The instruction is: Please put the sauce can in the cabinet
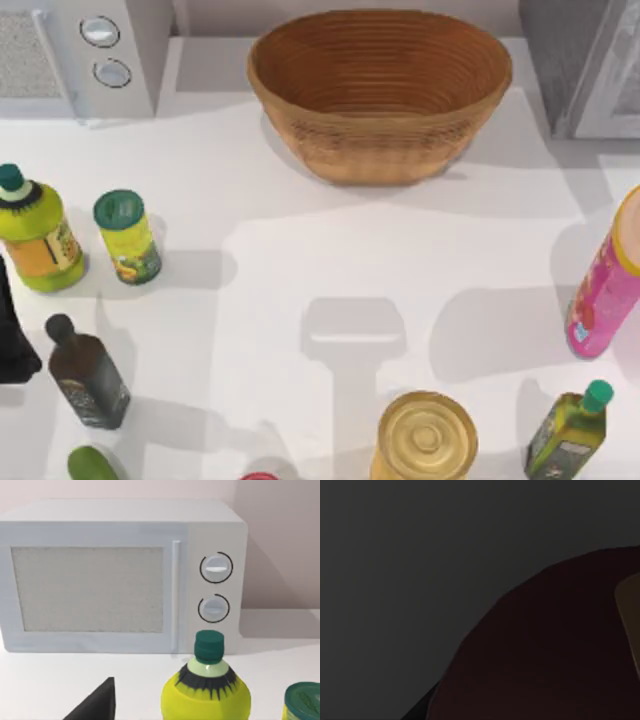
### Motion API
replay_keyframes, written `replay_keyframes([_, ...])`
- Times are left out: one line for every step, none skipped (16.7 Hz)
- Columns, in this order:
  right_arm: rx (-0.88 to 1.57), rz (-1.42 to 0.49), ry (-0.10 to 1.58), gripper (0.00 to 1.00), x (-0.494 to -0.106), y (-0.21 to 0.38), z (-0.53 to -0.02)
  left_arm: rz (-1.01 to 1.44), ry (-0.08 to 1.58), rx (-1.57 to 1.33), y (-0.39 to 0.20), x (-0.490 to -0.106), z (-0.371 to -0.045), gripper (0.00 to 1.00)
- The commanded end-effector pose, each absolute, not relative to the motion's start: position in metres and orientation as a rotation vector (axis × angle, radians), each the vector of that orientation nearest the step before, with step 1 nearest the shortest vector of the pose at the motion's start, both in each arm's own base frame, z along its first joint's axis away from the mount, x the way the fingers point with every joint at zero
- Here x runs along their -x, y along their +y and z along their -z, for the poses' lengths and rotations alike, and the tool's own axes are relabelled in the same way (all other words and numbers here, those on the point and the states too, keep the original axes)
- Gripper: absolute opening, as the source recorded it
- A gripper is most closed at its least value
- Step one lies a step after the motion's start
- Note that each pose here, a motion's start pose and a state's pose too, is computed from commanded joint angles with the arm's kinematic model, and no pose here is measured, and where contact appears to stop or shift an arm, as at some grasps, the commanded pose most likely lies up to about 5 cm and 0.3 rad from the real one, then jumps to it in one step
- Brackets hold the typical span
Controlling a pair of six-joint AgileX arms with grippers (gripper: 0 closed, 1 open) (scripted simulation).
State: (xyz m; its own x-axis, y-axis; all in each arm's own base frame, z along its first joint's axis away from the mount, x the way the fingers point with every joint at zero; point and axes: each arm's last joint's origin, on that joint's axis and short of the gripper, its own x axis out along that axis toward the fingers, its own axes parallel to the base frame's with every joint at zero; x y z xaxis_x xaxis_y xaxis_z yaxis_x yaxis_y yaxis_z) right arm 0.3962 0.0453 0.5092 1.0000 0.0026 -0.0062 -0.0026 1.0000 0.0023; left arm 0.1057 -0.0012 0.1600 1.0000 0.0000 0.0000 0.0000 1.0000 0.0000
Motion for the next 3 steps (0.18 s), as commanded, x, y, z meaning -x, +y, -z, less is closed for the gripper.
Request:
replay_keyframes([-0.002, -0.003, 0.006, 1.0, -0.3962, 0.0453, -0.5092, 0.0, 0.0, 0.0, -0.0012, -0.1057, -0.16, 1.0])
replay_keyframes([-0.002, -0.003, 0.006, 1.0, -0.3962, 0.0453, -0.5092, 0.0, 0.0, 0.0, -0.0012, -0.1057, -0.16, 1.0])
replay_keyframes([-0.002, -0.003, 0.006, 1.0, -0.3962, 0.0453, -0.5092, 0.0, 0.0, 0.0, -0.0012, -0.1057, -0.16, 1.0])
